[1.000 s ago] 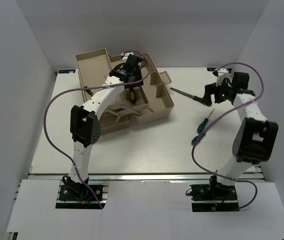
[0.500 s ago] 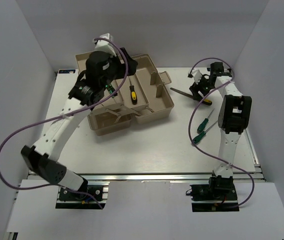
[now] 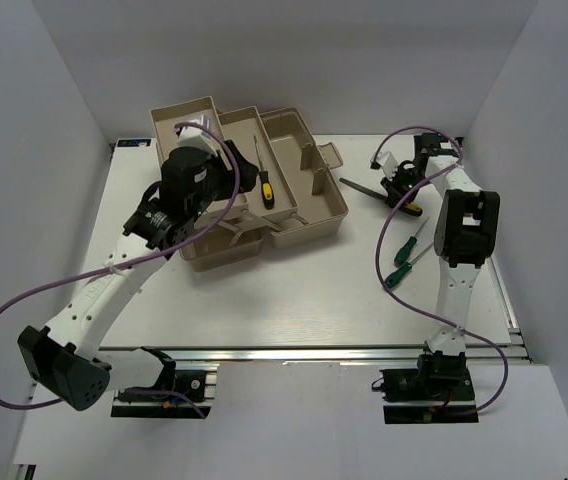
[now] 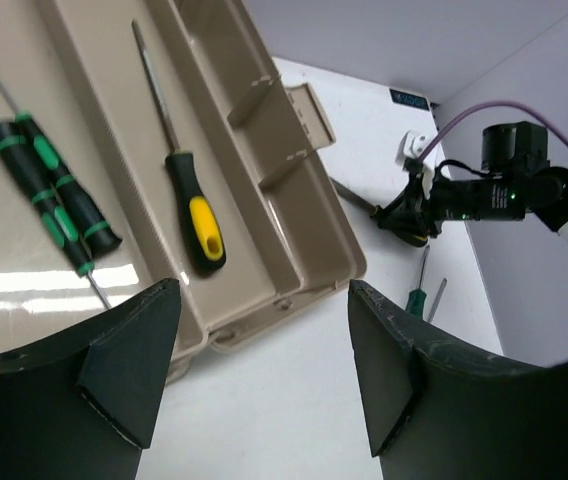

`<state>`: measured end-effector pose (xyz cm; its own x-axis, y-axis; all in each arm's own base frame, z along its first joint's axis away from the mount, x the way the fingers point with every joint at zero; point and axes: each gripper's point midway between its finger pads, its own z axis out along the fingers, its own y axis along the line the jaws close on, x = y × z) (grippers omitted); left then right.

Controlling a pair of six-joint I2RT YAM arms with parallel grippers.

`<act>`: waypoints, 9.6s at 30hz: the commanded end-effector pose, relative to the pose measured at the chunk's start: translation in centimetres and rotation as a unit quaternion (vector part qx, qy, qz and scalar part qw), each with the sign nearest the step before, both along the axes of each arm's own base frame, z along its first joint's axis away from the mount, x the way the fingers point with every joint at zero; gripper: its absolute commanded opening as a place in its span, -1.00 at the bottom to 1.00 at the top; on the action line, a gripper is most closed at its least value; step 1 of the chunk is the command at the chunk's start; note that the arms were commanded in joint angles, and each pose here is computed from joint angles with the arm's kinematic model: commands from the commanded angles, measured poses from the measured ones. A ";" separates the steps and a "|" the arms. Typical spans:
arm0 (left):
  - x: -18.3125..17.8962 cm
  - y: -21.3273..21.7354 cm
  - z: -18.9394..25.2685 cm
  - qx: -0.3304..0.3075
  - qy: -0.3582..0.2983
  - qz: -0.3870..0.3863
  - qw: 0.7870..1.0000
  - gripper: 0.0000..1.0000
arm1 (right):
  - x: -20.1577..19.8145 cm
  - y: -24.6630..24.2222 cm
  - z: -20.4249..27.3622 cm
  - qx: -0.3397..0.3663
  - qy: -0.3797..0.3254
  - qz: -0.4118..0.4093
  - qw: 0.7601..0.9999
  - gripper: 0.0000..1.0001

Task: Sort the tools into containers

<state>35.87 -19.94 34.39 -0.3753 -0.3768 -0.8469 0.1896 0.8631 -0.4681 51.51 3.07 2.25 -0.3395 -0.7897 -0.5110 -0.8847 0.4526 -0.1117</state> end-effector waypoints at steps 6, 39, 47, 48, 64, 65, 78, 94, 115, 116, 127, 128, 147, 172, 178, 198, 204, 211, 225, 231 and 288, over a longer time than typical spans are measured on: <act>-2.4 0.7 0.3 -0.063 -0.007 0.003 0.998 0.53 | -0.7 -1.0 2.3 0.063 0.021 -0.076 0.995 -1.00; -5.6 1.8 -0.6 -0.087 -0.018 -0.011 0.996 0.59 | -5.2 37.8 26.7 0.468 0.009 -0.216 0.857 0.34; -4.8 -1.4 -1.3 -0.091 -0.012 -0.078 0.993 0.16 | -5.8 31.5 33.8 0.442 -0.157 -0.110 0.876 -0.50; -4.8 -2.1 -1.5 -0.092 -0.009 -0.096 0.991 0.06 | -6.3 30.4 34.1 0.443 -0.167 -0.095 0.876 -0.78; -4.3 -21.9 -6.6 0.005 0.028 -0.383 0.923 0.09 | -19.5 0.2 13.4 0.211 0.052 -0.518 0.827 0.06; -4.0 -22.8 -7.9 0.004 0.034 -0.390 0.920 0.17 | -20.3 -0.3 12.7 0.202 0.062 -0.535 0.818 0.10; -6.4 -21.1 -9.3 0.003 0.047 -0.385 0.922 0.34 | -16.8 -2.6 6.4 0.187 0.107 -0.606 0.765 0.22; -8.5 -16.3 -9.8 0.000 0.070 -0.318 0.945 0.35 | -11.8 -3.5 0.9 0.166 0.137 -0.649 0.730 0.06; -8.8 -13.8 -9.3 0.010 0.057 -0.278 0.959 0.35 | -3.2 6.4 20.6 0.416 -0.015 -0.410 0.812 -1.00; -8.9 -13.5 -8.7 0.007 0.048 -0.274 0.960 0.36 | -3.9 9.3 22.5 0.440 -0.011 -0.350 0.827 -1.00; -8.9 -13.3 -7.5 0.000 0.021 -0.273 0.962 0.41 | -0.7 25.6 22.7 0.452 0.039 -0.258 0.853 -0.24; -8.8 -13.5 -7.2 -0.002 0.018 -0.276 0.961 0.41 | -0.5 26.0 22.1 0.444 0.038 -0.257 0.857 -0.06; -8.5 -14.6 -7.0 0.007 -0.008 -0.303 0.953 0.38 | -19.4 7.5 13.4 0.148 -0.007 0.261 0.954 0.15; -11.0 -8.5 -6.7 0.002 -0.009 -0.227 0.974 0.43 | -22.8 0.4 -0.8 -0.086 -0.028 0.508 0.857 0.72; -10.7 -4.5 -3.9 -0.011 -0.015 -0.133 0.991 0.48 | -24.0 0.7 -2.2 -0.087 0.037 0.526 0.845 -0.06; -13.8 13.0 -6.6 -0.008 0.079 0.258 0.963 0.36 | -13.1 17.9 20.0 0.260 -0.037 0.165 0.951 -1.00; -14.2 13.4 -7.6 0.006 0.094 0.267 0.959 0.38 | -7.8 24.3 25.4 0.321 -0.020 0.009 0.947 -1.00; -15.0 13.8 -8.4 -0.001 0.104 0.264 0.959 0.40 | -0.6 28.5 24.1 0.371 0.009 -0.195 0.908 -1.00; -14.6 12.4 -11.5 0.024 0.136 0.250 0.958 0.45 | 4.2 28.2 19.4 0.382 0.015 -0.221 0.897 0.78; -13.8 12.2 -13.5 0.040 0.161 0.266 0.950 -0.40 | -4.1 27.5 30.2 0.408 -0.141 0.129 0.893 0.78; -16.1 9.2 -22.1 -0.229 0.245 0.166 0.928 -0.65 | -24.4 44.7 30.4 0.413 -0.228 0.275 0.838 -1.00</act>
